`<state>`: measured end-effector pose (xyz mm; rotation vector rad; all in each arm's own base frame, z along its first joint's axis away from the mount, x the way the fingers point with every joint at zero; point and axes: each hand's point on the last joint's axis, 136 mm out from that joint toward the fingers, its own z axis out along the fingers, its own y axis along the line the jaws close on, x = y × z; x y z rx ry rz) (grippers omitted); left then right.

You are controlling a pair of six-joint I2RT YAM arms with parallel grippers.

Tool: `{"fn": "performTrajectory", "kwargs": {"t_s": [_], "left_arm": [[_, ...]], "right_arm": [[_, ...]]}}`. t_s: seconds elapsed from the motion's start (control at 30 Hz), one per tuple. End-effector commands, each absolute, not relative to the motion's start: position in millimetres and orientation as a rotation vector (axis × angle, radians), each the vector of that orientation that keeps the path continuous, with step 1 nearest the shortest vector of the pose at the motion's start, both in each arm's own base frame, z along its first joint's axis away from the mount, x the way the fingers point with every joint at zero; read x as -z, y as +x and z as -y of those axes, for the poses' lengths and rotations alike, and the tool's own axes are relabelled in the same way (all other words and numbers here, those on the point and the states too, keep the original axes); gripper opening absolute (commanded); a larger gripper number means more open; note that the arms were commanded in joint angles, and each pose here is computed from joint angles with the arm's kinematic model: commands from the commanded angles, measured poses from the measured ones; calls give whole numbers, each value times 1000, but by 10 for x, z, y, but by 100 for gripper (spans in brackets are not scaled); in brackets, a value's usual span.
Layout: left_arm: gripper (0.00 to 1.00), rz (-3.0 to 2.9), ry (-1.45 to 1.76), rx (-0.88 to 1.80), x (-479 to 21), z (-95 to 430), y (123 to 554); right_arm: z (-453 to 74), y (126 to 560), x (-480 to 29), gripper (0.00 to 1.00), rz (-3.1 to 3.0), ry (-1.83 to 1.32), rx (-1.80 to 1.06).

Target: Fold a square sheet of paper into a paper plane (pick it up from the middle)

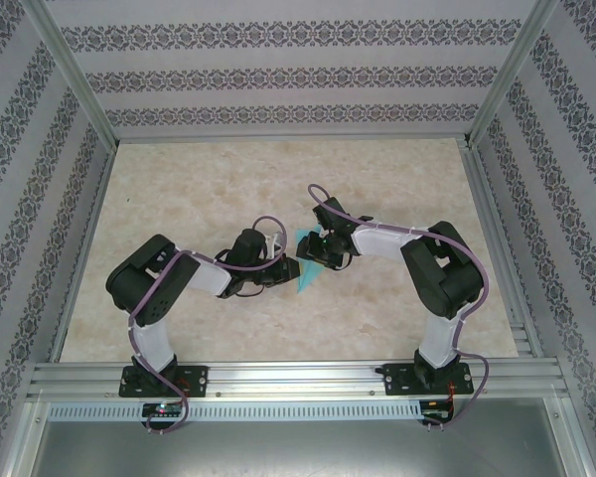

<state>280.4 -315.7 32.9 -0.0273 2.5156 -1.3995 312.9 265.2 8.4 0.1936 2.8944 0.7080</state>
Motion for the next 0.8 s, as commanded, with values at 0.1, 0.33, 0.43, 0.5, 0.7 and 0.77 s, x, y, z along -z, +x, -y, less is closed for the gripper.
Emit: {"fn": "performTrajectory", "kwargs": {"t_s": [0.1,0.33,0.43,0.5,0.7,0.77], "left_arm": [[11,-2507,-49,1361,-341,3173,2880],[11,-2548,-66,1310,-246,3120,2863],[11,-2554,-64,1309,-237,3123,2857],[11,-2560,-65,1305,-229,3119,2853],[11,-2577,-73,1288,-191,3098,2842],[11,-2583,-75,1283,-180,3097,2837]], "right_arm": [[-2256,2565,637,50,-3144,240,-425],[-2334,2724,393,53,-3055,196,-558],[-2343,2768,319,53,-3024,170,-600],[-2322,2780,293,52,-3013,171,-604],[-2251,2818,232,47,-2981,210,-610],[-2256,2823,222,47,-2976,209,-621]]}}
